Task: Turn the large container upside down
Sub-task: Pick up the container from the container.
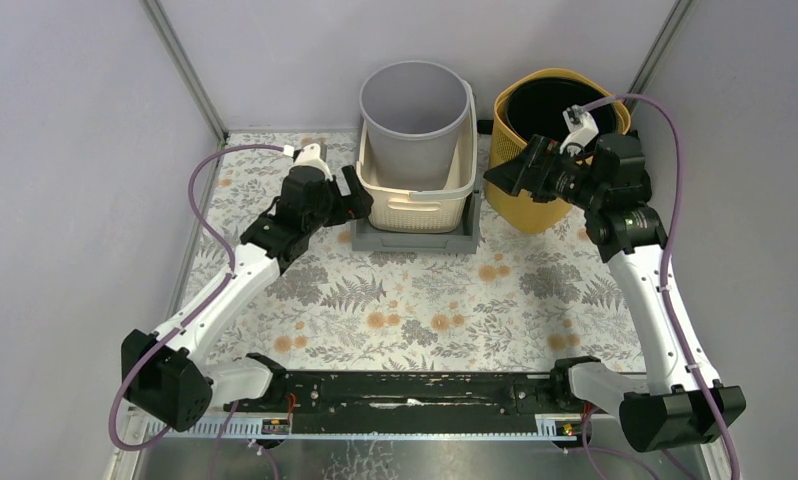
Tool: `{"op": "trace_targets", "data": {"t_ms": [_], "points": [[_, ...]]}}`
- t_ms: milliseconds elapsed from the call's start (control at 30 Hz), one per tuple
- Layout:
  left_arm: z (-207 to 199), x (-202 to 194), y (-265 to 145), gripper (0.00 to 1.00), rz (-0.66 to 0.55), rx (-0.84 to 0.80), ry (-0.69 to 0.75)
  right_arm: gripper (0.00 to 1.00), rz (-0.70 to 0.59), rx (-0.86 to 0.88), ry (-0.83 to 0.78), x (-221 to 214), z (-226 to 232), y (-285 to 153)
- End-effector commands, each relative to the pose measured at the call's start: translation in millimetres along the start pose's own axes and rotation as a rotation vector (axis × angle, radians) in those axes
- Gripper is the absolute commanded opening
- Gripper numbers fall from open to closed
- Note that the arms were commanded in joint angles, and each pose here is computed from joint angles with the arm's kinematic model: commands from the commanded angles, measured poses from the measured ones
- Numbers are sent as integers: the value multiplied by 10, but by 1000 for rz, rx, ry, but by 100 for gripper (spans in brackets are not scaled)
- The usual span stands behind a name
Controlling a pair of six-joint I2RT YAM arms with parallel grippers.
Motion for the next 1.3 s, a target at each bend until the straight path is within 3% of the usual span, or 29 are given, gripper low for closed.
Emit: {"op": "trace_targets", "data": {"t_ms": [0, 333, 600, 833, 1133, 1267], "points": [[-23, 55, 63, 100, -38, 1, 26, 90, 38, -4, -67, 40, 73, 92], [-482, 838, 124, 100, -177, 8, 56, 83, 164, -55, -125, -225, 190, 426], [-685, 1185, 478, 100, -220, 49, 20, 83, 206, -62, -113, -431, 169, 437], [-562, 1277, 907, 100, -176, 135, -2, 83, 213, -65, -121, -492, 168, 357], [-453, 1287, 1161, 100, -173, 210, 2, 83, 228, -62, -122, -581, 134, 327], [-417, 1239, 1243, 94, -154, 227, 10, 83, 230, -62, -120, -608, 122, 315]]}}
Point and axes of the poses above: each gripper's point midway between its finger pads, its own y axis out along the fingers, its own z axis along the line the jaws close on, x = y × z, the point moved 8 cm from there along -y, back along the fingers, and after that the axes turned 5 degrees about -y, right-handed, at the moved point
